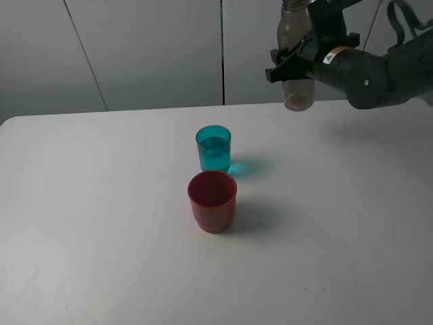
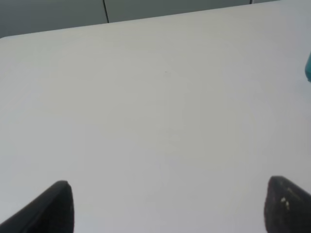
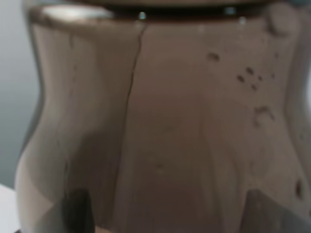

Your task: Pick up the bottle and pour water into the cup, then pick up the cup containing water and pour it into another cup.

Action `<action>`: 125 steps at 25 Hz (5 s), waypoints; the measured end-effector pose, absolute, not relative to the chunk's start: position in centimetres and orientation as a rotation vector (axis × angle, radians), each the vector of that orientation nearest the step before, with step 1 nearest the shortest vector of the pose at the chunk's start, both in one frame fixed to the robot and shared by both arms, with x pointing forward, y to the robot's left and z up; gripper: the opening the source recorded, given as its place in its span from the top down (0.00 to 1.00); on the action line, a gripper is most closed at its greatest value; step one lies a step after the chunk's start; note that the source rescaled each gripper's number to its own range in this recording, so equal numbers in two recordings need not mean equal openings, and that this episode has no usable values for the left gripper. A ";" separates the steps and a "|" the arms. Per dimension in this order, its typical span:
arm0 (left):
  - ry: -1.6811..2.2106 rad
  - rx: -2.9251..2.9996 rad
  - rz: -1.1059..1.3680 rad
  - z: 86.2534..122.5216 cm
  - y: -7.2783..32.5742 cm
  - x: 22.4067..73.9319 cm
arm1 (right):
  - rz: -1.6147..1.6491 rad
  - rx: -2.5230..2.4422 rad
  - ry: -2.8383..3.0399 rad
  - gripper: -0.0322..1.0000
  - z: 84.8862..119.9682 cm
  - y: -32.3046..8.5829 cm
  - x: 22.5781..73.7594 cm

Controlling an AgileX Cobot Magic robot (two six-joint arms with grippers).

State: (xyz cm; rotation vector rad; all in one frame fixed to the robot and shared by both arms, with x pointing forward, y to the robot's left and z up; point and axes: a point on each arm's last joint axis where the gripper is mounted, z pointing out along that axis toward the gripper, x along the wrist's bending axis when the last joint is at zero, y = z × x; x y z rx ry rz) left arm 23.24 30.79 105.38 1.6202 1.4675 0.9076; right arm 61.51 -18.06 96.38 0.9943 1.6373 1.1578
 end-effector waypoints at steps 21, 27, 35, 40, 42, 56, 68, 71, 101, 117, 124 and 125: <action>1.468 1.620 0.908 105.4 30.8 23.2 | 1.124 1.204 1.701 0.97 88.2 -18.1 62.3; 1.468 1.620 0.908 105.4 30.8 23.2 | 1.135 1.235 1.696 0.97 88.1 -18.1 62.2; 1.468 1.620 0.908 105.4 30.8 23.2 | 1.138 1.255 1.697 0.61 88.0 -18.1 62.2; 1.468 1.620 0.908 105.4 30.8 23.2 | 1.140 1.257 1.696 0.17 88.0 -18.1 62.2; 1.468 1.620 0.908 105.4 30.8 23.2 | 1.141 1.259 1.695 0.05 88.0 -18.1 62.2; 1.468 1.620 0.908 105.4 30.8 23.2 | 1.236 1.172 1.583 0.00 94.5 -18.2 61.9; 1.468 1.620 0.908 105.4 30.8 23.2 | 1.274 1.023 1.700 0.00 102.7 -17.3 58.5; 1.468 1.620 0.908 105.4 30.8 23.2 | 1.276 1.096 1.784 0.00 103.3 -16.2 57.0; 1.467 1.620 0.908 105.4 30.8 23.2 | 1.236 0.832 2.051 0.00 95.5 -15.4 50.3; 1.467 1.620 0.908 105.4 30.8 23.2 | 1.516 0.620 2.192 0.00 90.6 -16.8 51.5; 1.467 1.620 0.908 105.4 30.8 23.2 | 1.540 0.581 2.288 0.00 88.0 -15.9 53.1; 1.467 1.620 0.908 105.4 30.8 23.2 | 1.545 0.576 2.294 0.00 87.8 -15.8 53.2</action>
